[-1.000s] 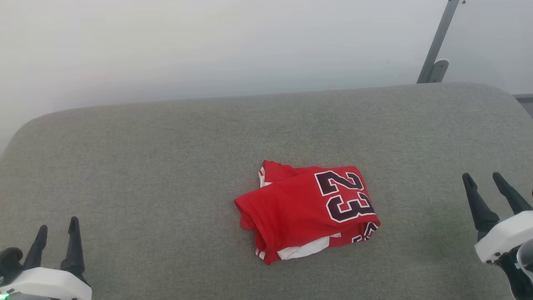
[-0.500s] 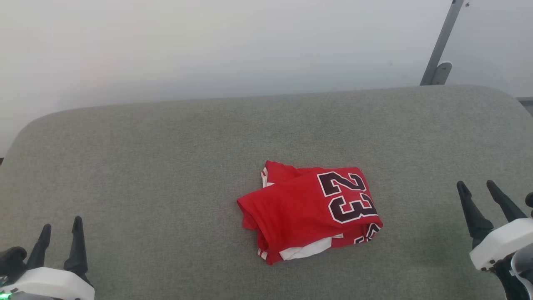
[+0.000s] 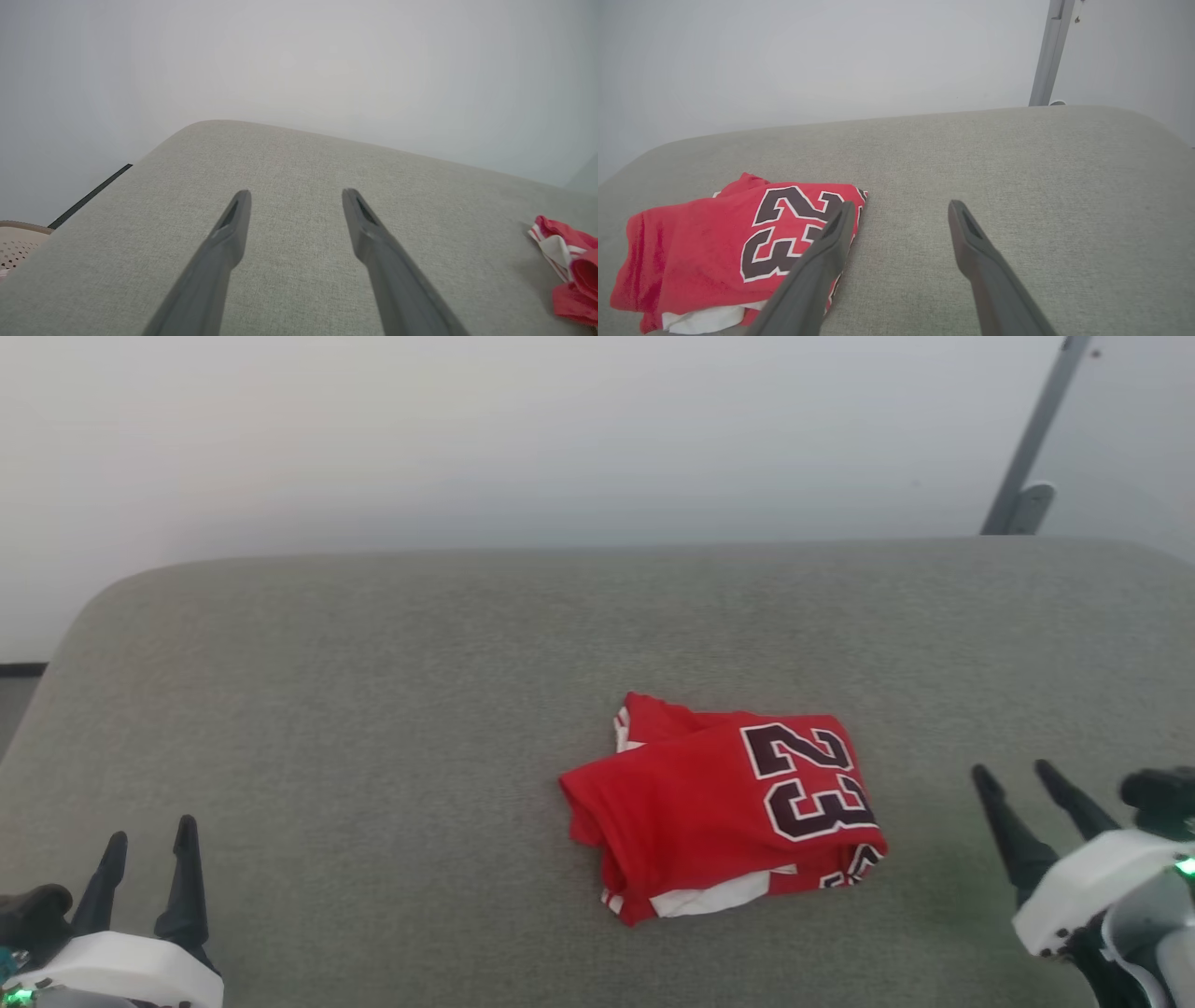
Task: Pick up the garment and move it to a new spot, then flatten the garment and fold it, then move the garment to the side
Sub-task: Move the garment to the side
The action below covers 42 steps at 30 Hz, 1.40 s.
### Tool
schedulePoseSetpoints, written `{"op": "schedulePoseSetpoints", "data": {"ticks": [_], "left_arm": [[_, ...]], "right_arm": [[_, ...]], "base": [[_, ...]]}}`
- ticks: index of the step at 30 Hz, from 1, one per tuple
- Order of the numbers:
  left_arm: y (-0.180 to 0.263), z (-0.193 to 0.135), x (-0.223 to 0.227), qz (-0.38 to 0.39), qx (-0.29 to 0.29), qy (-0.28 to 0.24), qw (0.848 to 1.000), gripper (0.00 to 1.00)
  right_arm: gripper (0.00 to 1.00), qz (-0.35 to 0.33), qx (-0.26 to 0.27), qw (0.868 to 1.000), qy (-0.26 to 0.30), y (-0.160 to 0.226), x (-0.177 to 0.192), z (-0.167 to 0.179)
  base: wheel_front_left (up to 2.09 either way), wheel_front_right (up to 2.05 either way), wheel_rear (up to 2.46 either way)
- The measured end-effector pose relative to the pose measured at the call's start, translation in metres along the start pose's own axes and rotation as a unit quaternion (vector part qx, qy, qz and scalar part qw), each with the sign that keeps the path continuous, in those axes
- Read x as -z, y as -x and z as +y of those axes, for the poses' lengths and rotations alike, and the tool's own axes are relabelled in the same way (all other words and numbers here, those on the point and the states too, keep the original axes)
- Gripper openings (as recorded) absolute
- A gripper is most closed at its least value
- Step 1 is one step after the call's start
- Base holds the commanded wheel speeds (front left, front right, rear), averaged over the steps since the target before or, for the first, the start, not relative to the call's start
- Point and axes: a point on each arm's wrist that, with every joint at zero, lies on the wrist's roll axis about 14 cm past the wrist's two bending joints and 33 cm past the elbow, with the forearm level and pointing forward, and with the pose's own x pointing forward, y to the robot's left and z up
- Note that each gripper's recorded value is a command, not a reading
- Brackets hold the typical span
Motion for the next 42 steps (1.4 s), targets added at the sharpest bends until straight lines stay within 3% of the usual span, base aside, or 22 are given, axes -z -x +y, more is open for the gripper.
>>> {"op": "schedulePoseSetpoints", "data": {"ticks": [7, 15, 27, 33, 34, 35, 36, 42], "left_arm": [[0.011, 0.012, 0.002, 0.002, -0.018, 0.003, 1.0, 1.0], [0.022, 0.025, 0.014, 0.019, -0.042, 0.005, 0.999, 1.0], [0.023, 0.033, 0.03, 0.044, -0.064, 0.003, 0.997, 1.0], [0.02, 0.032, 0.039, 0.054, -0.07, 0.006, 0.996, 1.0], [0.02, 0.032, 0.04, 0.056, -0.07, 0.006, 0.996, 1.0], [0.02, 0.033, 0.04, 0.056, -0.072, 0.006, 0.996, 1.0], [0.019, 0.033, 0.04, 0.056, -0.073, 0.006, 0.996, 1.0], [0.015, 0.03, 0.046, 0.062, -0.072, 0.008, 0.995, 1.0]], "right_arm": [[1.0, 0.069, -0.046, 0.997, 0.003, -0.022, 0.018, 0.029], [1.0, 0.188, -0.071, 0.979, 0.023, -0.052, 0.045, 0.043], [1.0, 0.372, -0.074, 0.924, 0.044, -0.075, 0.091, 0.042], [1.0, 0.43, -0.075, 0.899, 0.034, -0.081, 0.106, 0.046], [0.88, 0.438, -0.076, 0.895, 0.032, -0.081, 0.108, 0.047], [0.32, 0.443, -0.079, 0.893, 0.033, -0.082, 0.108, 0.049], [0.0, 0.441, -0.083, 0.893, 0.035, -0.083, 0.107, 0.051], [0.0, 0.433, -0.088, 0.896, 0.031, -0.088, 0.104, 0.055]], "base": [[0.0, 0.0, 0.0], [0.0, 0.0, 0.0], [0.0, 0.0, 0.0], [0.0, 0.0, 0.0], [0.0, 0.0, 0.0], [0.0, 0.0, 0.0], [0.0, 0.0, 0.0], [0.0, 0.0, 0.0]]}}
